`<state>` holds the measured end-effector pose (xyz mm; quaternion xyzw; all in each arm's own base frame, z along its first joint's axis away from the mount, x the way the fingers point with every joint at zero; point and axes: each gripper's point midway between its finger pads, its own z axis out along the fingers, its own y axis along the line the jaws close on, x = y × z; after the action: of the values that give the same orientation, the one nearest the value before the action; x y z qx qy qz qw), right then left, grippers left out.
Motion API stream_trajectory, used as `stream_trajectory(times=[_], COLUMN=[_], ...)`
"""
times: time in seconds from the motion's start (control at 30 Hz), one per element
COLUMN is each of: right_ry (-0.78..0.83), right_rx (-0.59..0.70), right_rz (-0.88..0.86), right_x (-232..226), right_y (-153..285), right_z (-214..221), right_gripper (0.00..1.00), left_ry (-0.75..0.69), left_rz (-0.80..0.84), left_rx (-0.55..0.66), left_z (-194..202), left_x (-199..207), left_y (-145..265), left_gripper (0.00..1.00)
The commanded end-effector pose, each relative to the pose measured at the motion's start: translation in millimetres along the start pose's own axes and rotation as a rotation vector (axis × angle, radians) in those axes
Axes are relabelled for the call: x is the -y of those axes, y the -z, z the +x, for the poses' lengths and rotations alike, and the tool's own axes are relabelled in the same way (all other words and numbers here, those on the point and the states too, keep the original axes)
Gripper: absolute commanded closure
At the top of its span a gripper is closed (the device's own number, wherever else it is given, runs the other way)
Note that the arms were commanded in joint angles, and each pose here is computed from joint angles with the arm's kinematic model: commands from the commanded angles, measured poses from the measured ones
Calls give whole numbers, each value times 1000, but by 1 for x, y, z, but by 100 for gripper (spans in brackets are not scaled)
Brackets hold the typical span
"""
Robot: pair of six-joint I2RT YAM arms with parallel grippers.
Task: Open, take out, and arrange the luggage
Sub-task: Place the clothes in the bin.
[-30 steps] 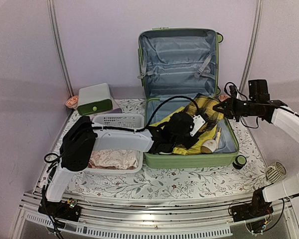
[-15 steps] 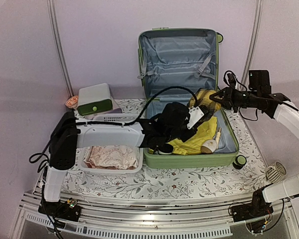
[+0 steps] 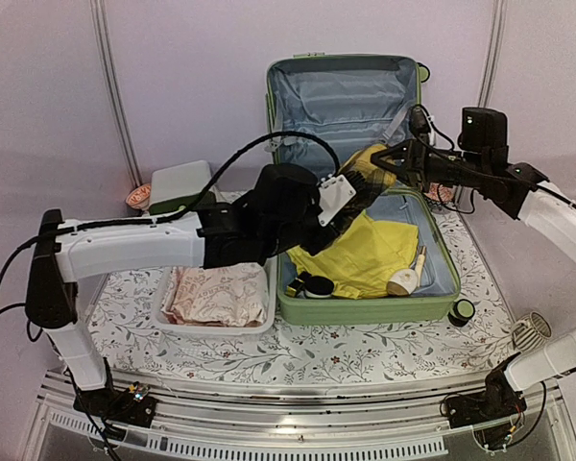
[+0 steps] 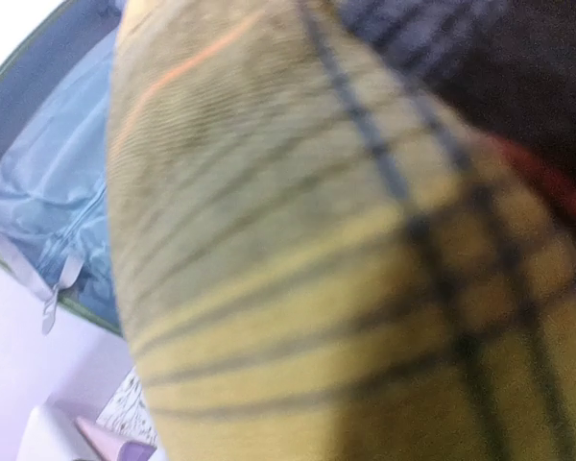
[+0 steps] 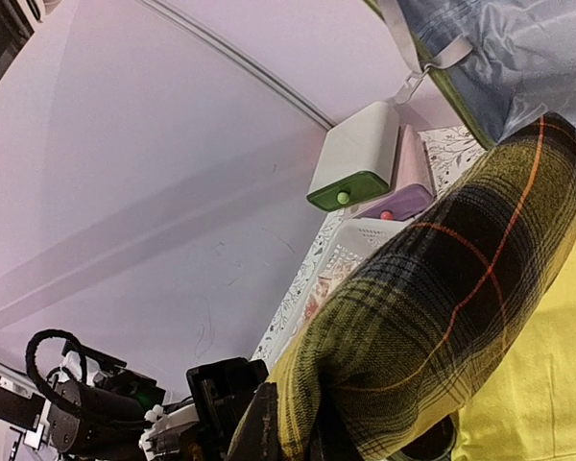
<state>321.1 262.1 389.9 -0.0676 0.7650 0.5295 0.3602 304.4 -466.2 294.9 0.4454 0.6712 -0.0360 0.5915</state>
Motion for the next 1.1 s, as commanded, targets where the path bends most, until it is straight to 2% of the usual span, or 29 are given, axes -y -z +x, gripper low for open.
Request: stream_trajectory(times=[0.0, 0.2, 0.53, 0.77, 1.07], right_ry=[55, 73, 100, 129, 79], right_rx=[6, -22, -286, -403, -479], right_rz=[-89, -164, -316, -434, -634], right_x=[-31, -49, -67, -84, -95], right_y=[-25, -58, -149, -192, -229], right_z=[-1, 9, 56, 83, 108], right_gripper=[97, 97, 97, 97, 97], left_ry=[-7, -11, 193, 331, 425], left_rz=[-47, -92, -80, -83, -110], left_rx=[-39, -166, -359, -496, -596], left_z=[7, 43, 82, 107, 112], left_x=[-24, -50, -66, -74, -97], left_y=[34, 75, 137, 183, 234], left_gripper=[100, 100, 100, 100, 100])
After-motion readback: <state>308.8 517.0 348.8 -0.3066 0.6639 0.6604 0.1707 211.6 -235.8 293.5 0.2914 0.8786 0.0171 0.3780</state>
